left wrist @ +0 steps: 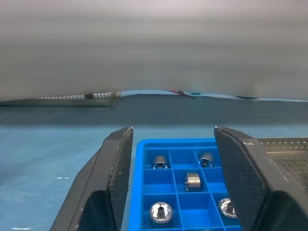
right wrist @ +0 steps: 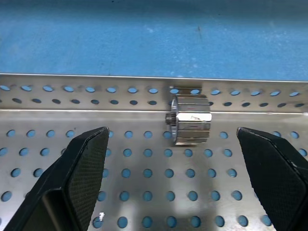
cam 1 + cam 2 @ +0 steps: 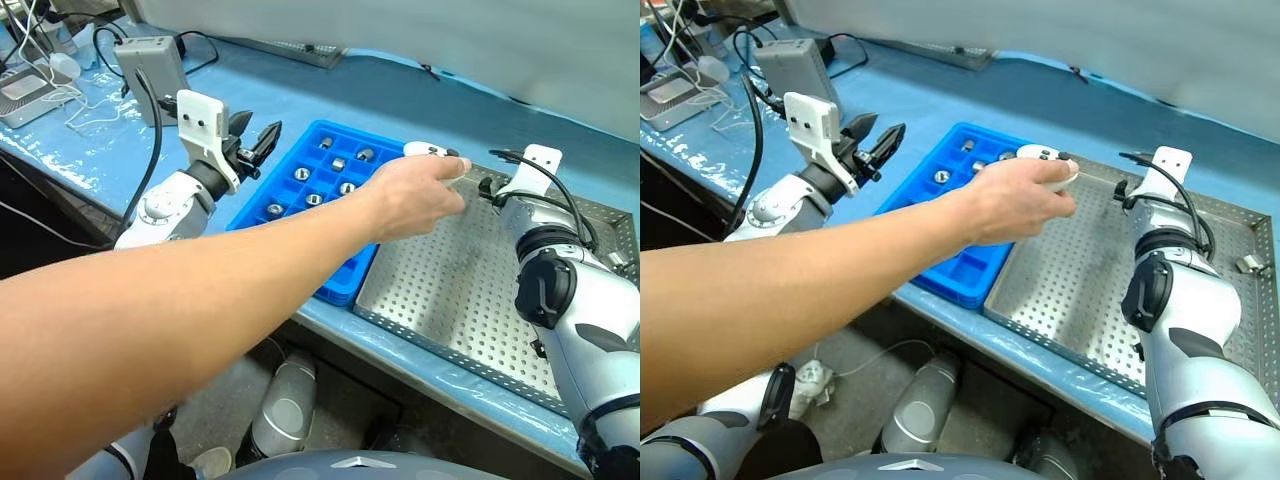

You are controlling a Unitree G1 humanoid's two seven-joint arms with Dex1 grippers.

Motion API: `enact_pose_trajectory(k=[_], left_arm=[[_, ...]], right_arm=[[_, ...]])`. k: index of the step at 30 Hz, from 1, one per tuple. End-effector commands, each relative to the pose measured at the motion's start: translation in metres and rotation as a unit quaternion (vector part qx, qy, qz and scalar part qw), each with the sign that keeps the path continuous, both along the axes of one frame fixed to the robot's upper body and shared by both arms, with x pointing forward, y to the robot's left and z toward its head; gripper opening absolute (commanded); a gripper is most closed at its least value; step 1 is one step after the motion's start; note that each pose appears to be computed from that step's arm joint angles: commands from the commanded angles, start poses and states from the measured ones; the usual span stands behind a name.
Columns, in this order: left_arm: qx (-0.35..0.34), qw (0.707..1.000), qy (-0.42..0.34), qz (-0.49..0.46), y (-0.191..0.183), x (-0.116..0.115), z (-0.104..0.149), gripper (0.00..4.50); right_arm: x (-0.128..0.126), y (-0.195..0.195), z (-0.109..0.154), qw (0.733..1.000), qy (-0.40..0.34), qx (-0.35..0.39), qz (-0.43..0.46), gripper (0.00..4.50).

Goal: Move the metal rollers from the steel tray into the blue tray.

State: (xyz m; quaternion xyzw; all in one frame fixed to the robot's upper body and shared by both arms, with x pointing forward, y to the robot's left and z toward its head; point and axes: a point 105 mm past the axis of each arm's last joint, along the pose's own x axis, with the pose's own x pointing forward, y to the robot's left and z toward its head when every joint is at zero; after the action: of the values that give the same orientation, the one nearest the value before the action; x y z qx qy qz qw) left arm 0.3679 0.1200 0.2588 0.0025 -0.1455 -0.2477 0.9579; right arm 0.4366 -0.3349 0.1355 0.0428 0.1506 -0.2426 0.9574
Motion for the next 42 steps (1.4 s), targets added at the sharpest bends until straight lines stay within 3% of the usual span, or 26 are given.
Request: enact_pose_trajectory(k=[1, 30, 37, 42], left_arm=[[-0.001, 1.0, -0.024, 0.017, 0.009, -0.005, 0.012, 2.81], [-0.03, 0.999, -0.01, 0.035, 0.009, -0.019, -0.006, 2.81], [-0.054, 0.998, 0.012, 0.015, -0.004, -0.011, -0.025, 2.81], [-0.069, 0.997, 0.007, -0.021, -0.019, -0.006, -0.021, 2.81]], right_arm=[[0.0, -0.003, 0.006, 1.0, -0.004, -0.013, -0.001, 4.44], [-0.004, -0.011, 0.005, 1.0, -0.004, -0.018, -0.018, 4.44], [-0.01, -0.027, 0.015, 0.999, -0.023, -0.009, -0.035, 4.44], [-0.011, -0.031, 0.015, 0.999, -0.03, 0.0, -0.038, 4.44]])
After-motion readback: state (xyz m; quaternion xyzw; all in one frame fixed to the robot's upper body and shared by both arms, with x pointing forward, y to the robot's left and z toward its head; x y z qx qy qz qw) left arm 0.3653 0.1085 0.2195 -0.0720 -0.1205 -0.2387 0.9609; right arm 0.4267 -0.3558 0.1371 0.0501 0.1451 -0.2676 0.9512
